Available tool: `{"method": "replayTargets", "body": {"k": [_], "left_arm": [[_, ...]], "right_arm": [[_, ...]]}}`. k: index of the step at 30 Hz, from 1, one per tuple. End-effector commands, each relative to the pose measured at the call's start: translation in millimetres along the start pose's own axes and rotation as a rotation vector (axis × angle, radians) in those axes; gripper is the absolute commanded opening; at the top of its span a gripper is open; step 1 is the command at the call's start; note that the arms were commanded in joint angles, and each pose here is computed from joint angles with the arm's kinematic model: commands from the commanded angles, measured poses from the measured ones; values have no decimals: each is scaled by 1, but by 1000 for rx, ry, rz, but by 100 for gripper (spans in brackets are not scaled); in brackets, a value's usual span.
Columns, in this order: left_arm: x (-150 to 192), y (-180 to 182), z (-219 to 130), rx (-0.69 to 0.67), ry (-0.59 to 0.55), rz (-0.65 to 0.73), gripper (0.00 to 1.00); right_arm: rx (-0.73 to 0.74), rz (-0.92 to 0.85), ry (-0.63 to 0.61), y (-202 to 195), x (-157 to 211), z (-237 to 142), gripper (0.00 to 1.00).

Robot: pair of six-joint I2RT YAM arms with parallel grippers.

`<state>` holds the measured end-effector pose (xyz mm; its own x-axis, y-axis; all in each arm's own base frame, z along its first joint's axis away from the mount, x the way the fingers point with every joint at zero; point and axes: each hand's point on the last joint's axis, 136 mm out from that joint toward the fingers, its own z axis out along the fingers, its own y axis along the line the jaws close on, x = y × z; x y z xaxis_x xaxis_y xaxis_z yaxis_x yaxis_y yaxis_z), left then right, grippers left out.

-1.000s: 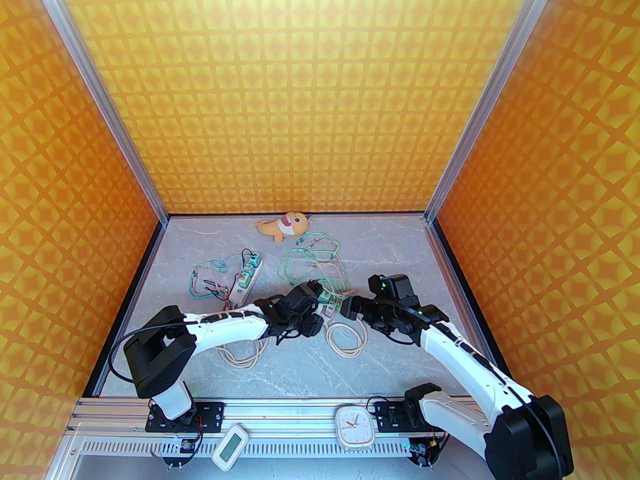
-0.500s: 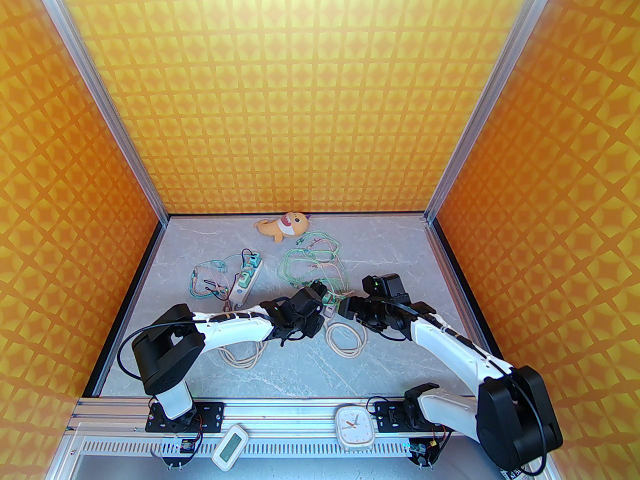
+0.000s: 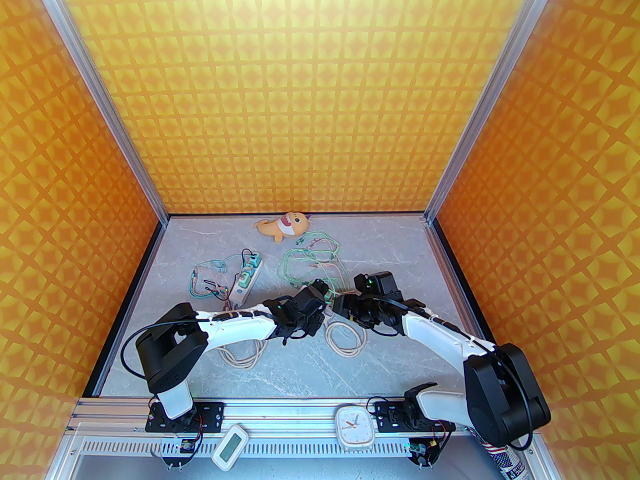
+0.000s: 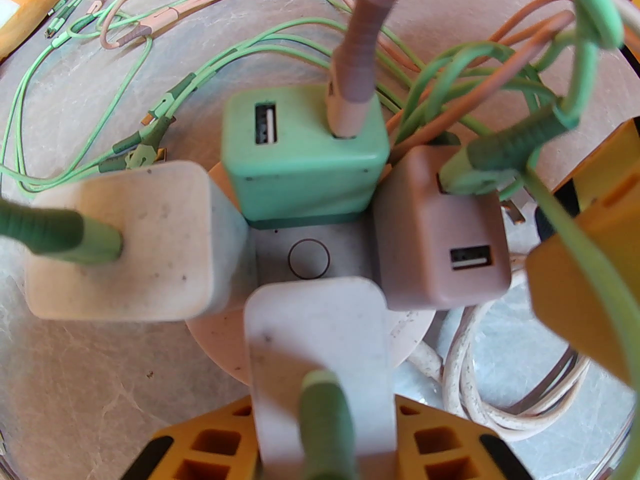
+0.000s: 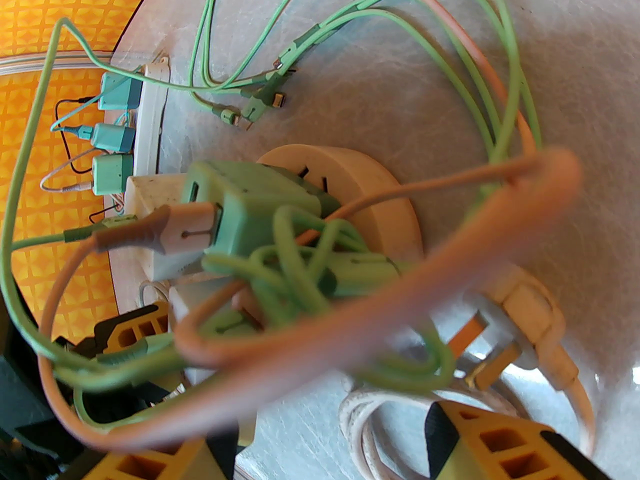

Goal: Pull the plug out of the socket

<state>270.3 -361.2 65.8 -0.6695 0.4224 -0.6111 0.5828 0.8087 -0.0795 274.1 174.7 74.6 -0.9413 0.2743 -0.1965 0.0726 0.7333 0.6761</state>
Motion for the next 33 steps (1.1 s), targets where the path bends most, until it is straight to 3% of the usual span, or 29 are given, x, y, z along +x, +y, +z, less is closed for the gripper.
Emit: {"method": "replayTargets", "body": {"k": [1, 11, 15, 24, 30, 33], "left_arm": [[-8, -10, 2, 14, -19, 20, 31], [-6, -15, 2, 21, -13, 25, 30], [-5, -15, 2, 21, -12, 20, 30], [-9, -17, 4, 17, -28, 16, 22], [-13, -19, -1, -111, -72, 122, 17], [-13, -19, -2, -121, -82, 106, 14]], "right_arm": [[-15, 10, -25, 6, -11, 6, 66], [44, 44, -100, -8, -19, 4, 65], [99, 52, -106, -19, -17, 3, 59], [213, 39, -25, -50, 4, 9, 58], [270, 31, 6, -60, 8, 10, 57], [295, 30, 14, -64, 7, 10, 57]]}}
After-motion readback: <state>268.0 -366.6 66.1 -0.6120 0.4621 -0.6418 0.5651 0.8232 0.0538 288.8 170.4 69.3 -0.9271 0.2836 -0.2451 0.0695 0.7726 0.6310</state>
